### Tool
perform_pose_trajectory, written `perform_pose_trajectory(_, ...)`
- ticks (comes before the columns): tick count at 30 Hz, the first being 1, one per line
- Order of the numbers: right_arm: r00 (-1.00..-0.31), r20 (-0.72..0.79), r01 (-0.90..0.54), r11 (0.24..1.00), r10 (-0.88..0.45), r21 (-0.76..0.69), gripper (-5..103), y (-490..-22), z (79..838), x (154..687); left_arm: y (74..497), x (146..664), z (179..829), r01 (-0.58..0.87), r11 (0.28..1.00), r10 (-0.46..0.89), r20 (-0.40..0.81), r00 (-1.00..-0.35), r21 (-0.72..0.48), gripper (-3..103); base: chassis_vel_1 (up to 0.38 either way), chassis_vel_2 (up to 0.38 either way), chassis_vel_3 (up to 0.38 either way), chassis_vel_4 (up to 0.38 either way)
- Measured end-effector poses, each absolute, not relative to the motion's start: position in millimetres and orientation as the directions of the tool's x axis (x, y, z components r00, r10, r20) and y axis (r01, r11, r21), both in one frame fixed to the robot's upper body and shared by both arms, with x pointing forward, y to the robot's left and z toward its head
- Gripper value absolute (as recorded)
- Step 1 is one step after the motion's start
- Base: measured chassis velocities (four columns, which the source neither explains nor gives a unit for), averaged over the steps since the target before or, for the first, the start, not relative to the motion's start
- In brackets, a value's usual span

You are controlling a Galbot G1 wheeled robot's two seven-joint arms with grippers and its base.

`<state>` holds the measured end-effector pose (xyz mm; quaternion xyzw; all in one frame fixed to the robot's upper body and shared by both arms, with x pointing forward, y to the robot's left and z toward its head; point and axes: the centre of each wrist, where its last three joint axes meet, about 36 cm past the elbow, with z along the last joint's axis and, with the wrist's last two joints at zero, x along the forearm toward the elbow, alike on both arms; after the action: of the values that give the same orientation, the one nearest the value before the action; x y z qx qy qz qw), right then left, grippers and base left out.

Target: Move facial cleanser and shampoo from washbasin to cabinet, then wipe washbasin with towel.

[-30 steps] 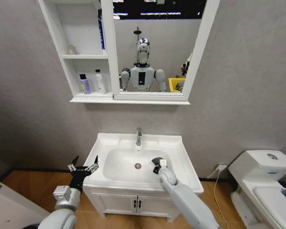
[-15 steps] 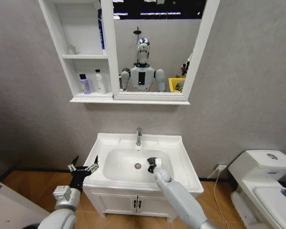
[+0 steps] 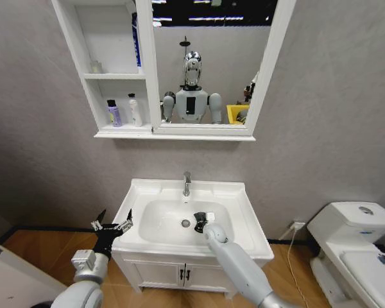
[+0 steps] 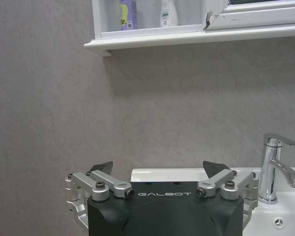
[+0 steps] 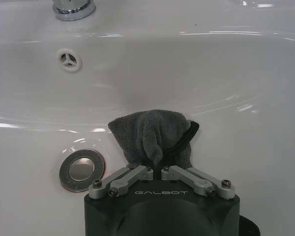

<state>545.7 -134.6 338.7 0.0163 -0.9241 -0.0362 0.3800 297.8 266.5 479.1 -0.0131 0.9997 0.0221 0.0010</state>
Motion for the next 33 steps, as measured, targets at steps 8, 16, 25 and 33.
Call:
perform_pose_trajectory(8, -0.706, 0.702, -0.028, 0.994, -0.097, 0.109, 2, -124.0, 334.6, 545.1, 266.5, 297.8, 479.1, -0.026, 0.999, -0.026, -0.003, -1.0, 0.044, 100, 0.0, 0.0, 0.0, 0.0)
perform_pose_trajectory(16, -0.7, 0.679, -0.116, 0.974, -0.221, 0.196, 2, -99.7, 329.9, 544.1, 266.5, 297.8, 479.1, -0.026, 0.999, -0.026, -0.003, -1.0, 0.044, 100, 0.0, 0.0, 0.0, 0.0)
perform_pose_trajectory(25, -0.696, 0.681, -0.091, 0.968, -0.229, 0.232, 2, -104.1, 323.8, 552.2, 266.5, 297.8, 479.1, -0.026, 0.999, -0.026, -0.003, -1.0, 0.044, 100, 0.0, 0.0, 0.0, 0.0)
perform_pose_trajectory(33, -0.708, 0.69, -0.031, 0.983, -0.149, 0.181, 2, -128.7, 327.8, 556.5, 266.5, 297.8, 479.1, -0.026, 0.999, -0.026, -0.003, -1.0, 0.044, 100, 0.0, 0.0, 0.0, 0.0)
